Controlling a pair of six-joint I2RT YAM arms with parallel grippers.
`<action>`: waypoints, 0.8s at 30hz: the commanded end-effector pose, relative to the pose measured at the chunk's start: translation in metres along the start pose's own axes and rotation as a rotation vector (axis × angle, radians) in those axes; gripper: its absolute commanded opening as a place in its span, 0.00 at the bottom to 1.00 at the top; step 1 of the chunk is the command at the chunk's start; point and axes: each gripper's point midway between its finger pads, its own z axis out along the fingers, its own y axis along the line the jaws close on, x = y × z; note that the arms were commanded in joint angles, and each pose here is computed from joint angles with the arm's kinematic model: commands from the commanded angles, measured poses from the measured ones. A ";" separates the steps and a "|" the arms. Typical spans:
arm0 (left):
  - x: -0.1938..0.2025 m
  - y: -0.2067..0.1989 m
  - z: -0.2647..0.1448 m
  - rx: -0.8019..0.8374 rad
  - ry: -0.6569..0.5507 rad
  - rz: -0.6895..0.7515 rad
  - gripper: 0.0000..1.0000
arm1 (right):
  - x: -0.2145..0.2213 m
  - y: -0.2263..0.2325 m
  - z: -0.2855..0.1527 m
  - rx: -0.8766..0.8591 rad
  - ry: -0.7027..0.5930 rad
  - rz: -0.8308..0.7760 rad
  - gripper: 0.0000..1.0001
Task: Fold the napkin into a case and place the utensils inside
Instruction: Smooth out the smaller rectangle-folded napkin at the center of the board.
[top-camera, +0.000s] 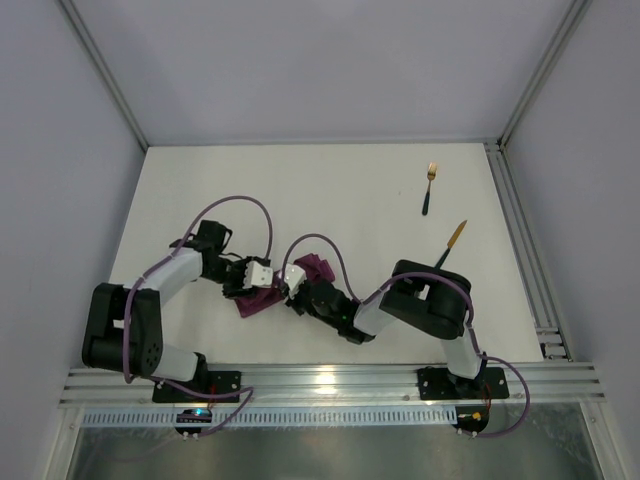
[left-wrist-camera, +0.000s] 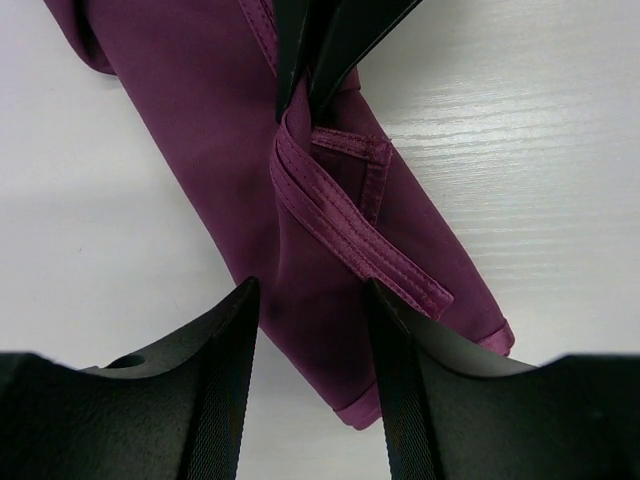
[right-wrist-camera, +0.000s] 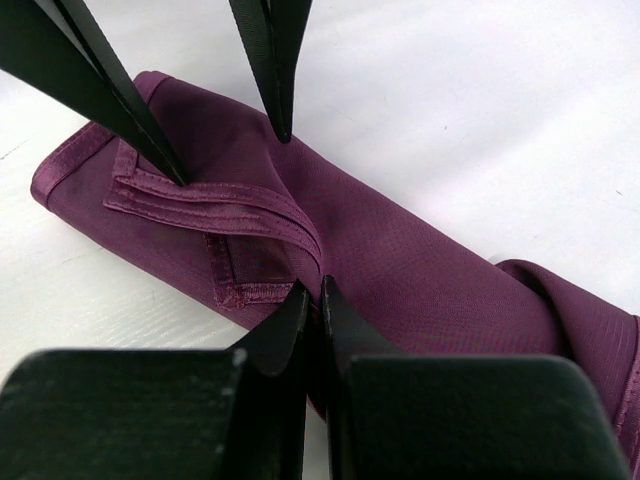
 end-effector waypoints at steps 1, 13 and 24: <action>-0.003 0.016 0.005 -0.026 0.000 0.056 0.49 | -0.042 -0.005 0.005 0.010 -0.125 0.048 0.05; 0.004 0.034 0.023 -0.113 0.057 0.088 0.22 | -0.053 -0.003 0.001 -0.024 -0.173 0.050 0.04; -0.006 0.059 0.004 -0.354 0.045 0.010 0.00 | -0.060 -0.005 -0.006 -0.028 -0.181 0.071 0.18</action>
